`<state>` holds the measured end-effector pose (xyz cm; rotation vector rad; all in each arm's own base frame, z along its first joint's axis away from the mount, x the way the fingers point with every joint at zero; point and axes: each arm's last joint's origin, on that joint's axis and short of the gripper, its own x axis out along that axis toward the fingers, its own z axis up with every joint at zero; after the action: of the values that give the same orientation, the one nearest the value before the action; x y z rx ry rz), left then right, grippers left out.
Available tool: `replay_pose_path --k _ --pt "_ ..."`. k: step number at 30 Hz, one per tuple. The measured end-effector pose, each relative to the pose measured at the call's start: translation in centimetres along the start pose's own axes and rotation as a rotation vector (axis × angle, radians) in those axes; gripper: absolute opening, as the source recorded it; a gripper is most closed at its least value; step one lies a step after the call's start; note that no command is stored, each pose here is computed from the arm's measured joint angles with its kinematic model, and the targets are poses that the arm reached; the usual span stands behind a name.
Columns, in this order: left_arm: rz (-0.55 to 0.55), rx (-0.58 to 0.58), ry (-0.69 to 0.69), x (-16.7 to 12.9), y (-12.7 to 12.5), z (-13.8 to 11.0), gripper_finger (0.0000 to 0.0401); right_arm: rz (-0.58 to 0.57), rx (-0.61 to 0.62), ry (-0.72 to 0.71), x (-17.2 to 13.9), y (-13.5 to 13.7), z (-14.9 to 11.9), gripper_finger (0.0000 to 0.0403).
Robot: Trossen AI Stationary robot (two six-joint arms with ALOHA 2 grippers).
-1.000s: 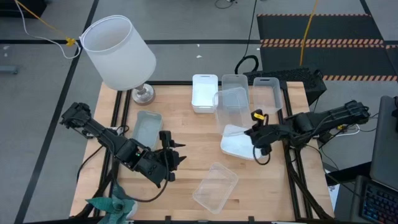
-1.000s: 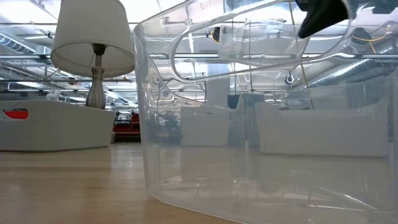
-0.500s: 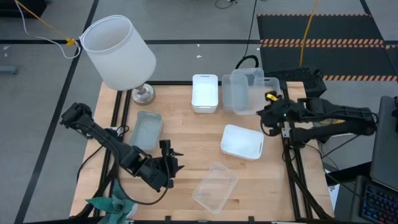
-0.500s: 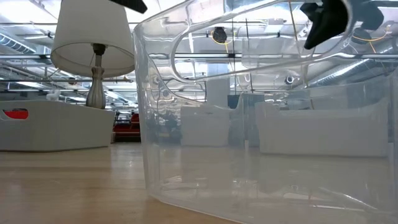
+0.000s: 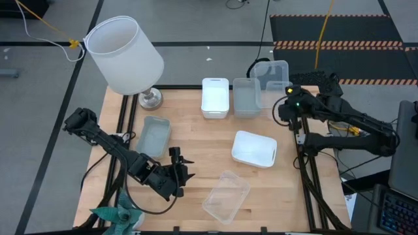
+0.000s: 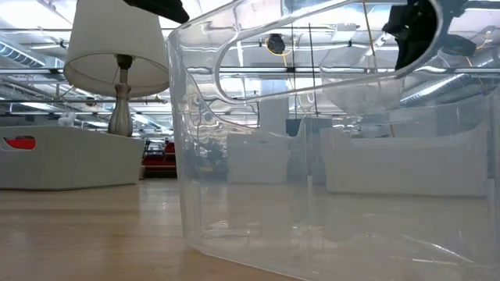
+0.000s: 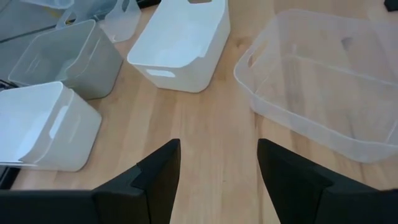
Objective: Stack baskets by color
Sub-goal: Stack the middle transparent bin on top of the top transparent bin
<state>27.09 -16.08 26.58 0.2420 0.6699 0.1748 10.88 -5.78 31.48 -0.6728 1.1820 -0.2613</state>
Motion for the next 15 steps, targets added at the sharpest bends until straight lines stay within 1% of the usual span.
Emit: replay_pose_path --k 8,15 --pt "0.0 0.001 0.0 0.0 0.0 0.0 0.0214 0.037 0.051 0.126 0.3 -0.3 -1.7 0.0002" --pt "-0.009 -0.001 -0.019 0.0 -0.1 0.2 0.0214 0.113 0.081 0.079 0.6 -0.7 -2.5 0.0002"
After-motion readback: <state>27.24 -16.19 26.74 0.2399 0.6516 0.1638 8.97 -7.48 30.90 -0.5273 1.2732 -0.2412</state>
